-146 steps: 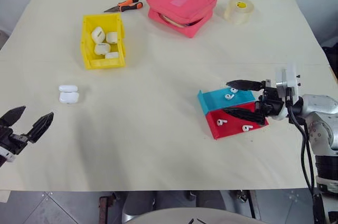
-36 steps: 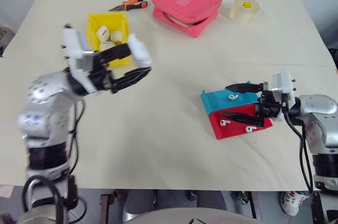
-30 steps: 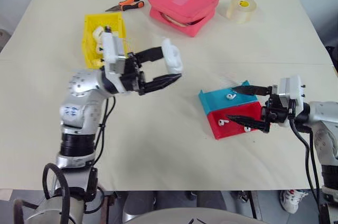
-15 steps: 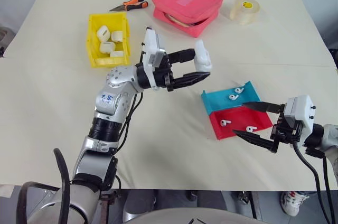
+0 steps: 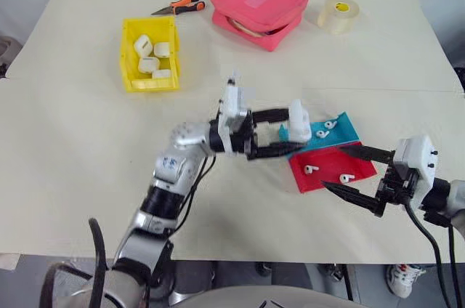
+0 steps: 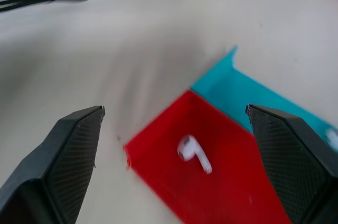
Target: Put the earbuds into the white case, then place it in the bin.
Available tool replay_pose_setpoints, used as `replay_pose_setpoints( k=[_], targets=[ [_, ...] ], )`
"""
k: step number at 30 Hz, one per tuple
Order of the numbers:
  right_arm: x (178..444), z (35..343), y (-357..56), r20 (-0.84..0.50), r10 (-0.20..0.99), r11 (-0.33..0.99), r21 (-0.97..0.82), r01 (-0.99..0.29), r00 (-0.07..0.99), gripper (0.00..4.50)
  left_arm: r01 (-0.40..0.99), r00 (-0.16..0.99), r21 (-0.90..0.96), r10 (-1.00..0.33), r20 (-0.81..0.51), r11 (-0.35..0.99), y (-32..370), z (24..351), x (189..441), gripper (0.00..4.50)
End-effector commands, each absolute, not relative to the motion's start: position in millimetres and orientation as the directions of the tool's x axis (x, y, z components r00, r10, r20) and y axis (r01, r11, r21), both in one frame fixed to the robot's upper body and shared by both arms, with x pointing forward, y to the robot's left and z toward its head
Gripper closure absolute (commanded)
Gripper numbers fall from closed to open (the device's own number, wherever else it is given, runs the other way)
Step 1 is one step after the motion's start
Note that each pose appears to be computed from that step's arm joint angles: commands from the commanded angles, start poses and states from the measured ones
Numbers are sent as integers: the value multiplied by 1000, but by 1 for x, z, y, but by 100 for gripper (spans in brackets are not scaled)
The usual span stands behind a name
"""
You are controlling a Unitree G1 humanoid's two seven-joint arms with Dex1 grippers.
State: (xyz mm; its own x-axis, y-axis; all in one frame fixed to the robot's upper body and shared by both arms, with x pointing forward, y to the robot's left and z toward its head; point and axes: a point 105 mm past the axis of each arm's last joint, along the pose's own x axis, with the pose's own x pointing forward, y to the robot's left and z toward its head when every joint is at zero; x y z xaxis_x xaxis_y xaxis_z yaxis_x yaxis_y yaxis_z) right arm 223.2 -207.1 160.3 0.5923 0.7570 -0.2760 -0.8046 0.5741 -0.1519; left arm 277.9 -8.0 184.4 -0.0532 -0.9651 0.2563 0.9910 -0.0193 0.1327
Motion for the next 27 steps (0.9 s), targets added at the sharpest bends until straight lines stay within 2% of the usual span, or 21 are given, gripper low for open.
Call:
replay_pose_setpoints(
  k=[1,6,10,16,20,27],
  targets=[
    [219,171,-210,-284,732,592,-184,-784,619,0,986,-60,167,-964,258,-16,-6,183,255,171],
    [218,173,-216,-279,672,654,-210,-727,686,0,986,48,145,-975,215,80,7,164,250,171],
    [208,163,-224,-347,632,669,-208,-714,693,0,984,82,139,-978,191,110,15,154,243,171],
    [203,161,-234,-353,566,728,-208,-653,745,0,980,131,122,-974,185,155,23,147,238,171],
    [194,160,-237,-360,548,747,-196,-635,756,93,978,145,121,-971,193,170,23,148,237,171],
    [164,153,-256,-434,504,782,-138,-607,747,93,979,137,124,-971,197,164,21,146,236,171]
  ],
)
